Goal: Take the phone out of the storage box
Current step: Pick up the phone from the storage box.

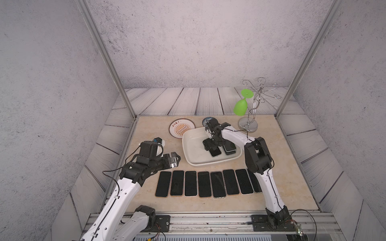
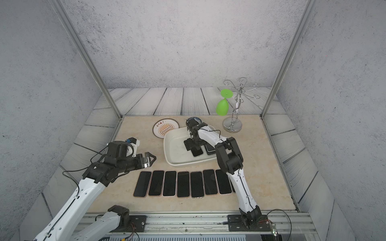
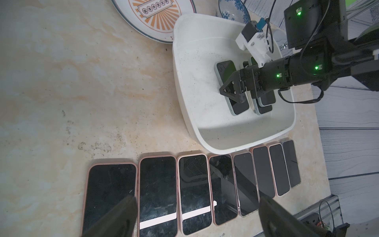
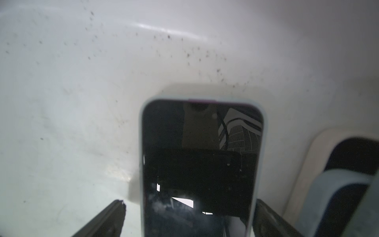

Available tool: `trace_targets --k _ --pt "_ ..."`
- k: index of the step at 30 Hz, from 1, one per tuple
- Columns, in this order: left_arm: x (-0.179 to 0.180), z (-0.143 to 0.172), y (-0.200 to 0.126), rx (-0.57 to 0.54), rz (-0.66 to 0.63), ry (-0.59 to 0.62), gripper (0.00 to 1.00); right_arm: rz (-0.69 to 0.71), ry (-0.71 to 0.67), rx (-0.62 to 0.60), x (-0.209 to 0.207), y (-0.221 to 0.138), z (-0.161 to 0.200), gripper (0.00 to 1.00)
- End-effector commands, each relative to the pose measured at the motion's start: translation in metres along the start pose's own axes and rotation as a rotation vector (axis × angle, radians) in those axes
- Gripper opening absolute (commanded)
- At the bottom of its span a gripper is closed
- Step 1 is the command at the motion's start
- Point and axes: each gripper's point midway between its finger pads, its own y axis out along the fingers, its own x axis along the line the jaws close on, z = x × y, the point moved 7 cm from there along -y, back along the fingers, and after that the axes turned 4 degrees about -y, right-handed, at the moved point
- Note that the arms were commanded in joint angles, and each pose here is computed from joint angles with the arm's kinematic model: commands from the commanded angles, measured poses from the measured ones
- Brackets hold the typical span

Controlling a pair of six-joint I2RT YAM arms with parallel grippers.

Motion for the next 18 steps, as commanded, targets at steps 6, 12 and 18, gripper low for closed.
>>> trace_targets --k 6,12,18 --pt "-0.001 0.002 0.007 0.000 0.032 -0.023 0.98 0.009 0.005 0.241 -0.002 0.030 0.055 0.96" --pt "-0.008 -0.008 0.014 -0.029 0.076 -0.048 0.98 0.000 0.028 0.198 -0.001 0.027 0.044 0.63" --pt "-0.016 -0.024 0.028 -0.117 0.179 -0.104 0.97 -0.104 0.047 0.017 0.013 -0.019 0.021 0.27"
